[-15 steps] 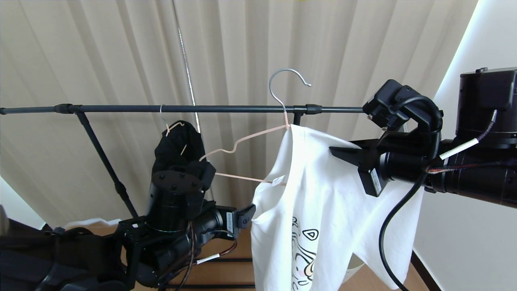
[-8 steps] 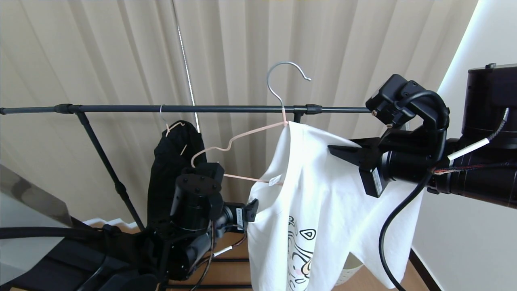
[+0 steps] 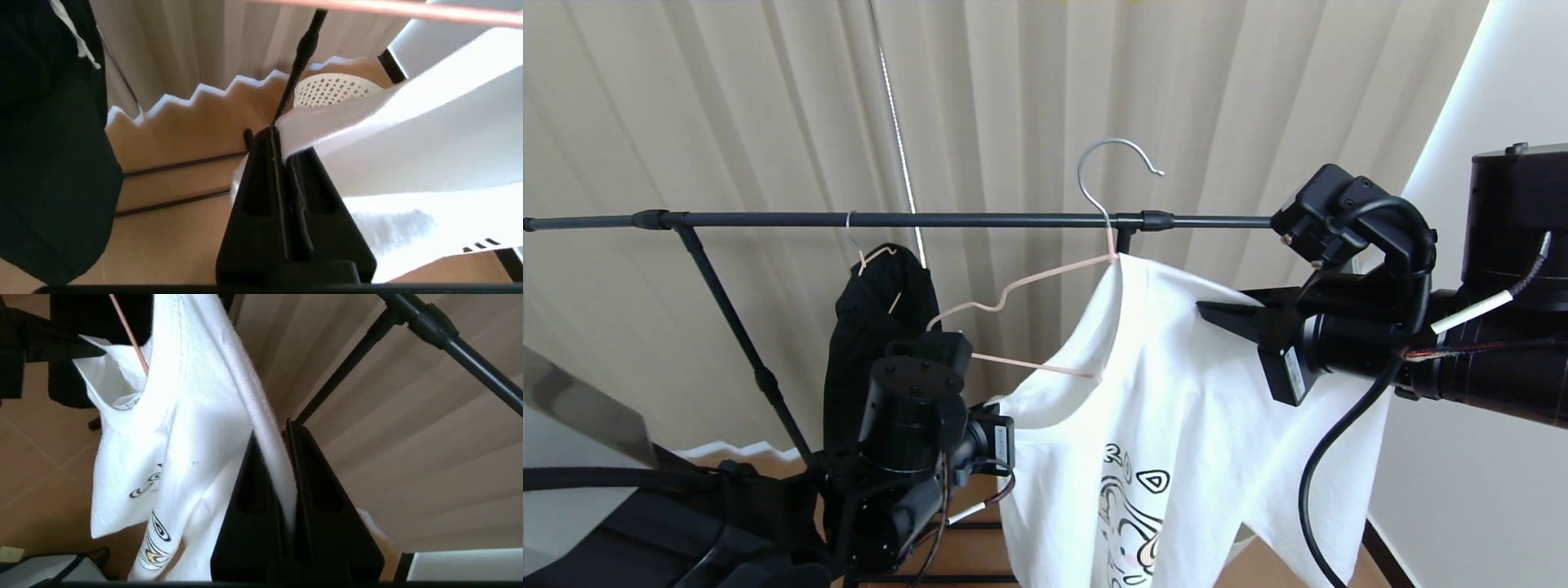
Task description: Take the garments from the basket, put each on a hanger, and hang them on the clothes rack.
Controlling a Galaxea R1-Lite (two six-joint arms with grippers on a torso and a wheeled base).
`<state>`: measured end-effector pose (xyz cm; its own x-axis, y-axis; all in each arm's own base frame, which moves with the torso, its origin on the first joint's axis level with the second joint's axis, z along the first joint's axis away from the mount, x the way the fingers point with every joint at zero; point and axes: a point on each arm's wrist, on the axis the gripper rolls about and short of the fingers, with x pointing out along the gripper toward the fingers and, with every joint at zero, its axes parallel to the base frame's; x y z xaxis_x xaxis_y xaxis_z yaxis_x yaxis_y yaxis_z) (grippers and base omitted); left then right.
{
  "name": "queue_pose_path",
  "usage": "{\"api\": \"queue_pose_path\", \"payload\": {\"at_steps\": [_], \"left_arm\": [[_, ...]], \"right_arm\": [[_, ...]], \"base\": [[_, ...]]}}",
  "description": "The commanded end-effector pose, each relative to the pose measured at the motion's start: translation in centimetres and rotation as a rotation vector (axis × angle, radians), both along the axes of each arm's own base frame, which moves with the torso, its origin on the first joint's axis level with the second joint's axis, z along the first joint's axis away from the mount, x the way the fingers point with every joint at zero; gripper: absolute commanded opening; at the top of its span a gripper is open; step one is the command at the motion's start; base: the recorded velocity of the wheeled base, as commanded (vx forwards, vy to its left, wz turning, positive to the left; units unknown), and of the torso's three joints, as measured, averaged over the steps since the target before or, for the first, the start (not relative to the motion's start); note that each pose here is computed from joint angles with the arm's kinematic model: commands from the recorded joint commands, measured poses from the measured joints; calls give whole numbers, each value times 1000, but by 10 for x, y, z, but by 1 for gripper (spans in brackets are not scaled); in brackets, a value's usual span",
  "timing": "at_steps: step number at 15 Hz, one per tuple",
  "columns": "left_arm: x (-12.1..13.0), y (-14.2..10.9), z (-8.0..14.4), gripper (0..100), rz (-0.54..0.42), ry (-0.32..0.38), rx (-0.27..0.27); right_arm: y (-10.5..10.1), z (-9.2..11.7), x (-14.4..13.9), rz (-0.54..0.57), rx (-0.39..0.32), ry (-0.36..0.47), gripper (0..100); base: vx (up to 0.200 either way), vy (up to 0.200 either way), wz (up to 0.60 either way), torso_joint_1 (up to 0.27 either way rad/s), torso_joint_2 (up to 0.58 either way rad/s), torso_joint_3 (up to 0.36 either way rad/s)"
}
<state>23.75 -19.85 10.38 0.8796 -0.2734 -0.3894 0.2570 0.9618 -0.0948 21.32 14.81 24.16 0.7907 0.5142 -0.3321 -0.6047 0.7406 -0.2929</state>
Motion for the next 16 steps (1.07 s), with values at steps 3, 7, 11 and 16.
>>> {"api": "queue_pose_path", "payload": {"at_steps": [3,7,11,16], "left_arm": [[6,23,20,0,54,-60,-8],[19,36,23,0,104,-73,0],[32,44,19,0,143,-67,11],[41,43,34,0,147,-122,4]], "right_arm": [[-5,-12,1,-23,-8,41,0],[-13,-30,2,-52,3,40,0],[-24,-36,-1,-79,-1,52,0],[-27,-41,-5,-81,-10,66,0]], "base": [[0,0,0,0,0,0],[0,0,0,0,0,0],[0,0,0,0,0,0],[0,0,0,0,0,0]]}}
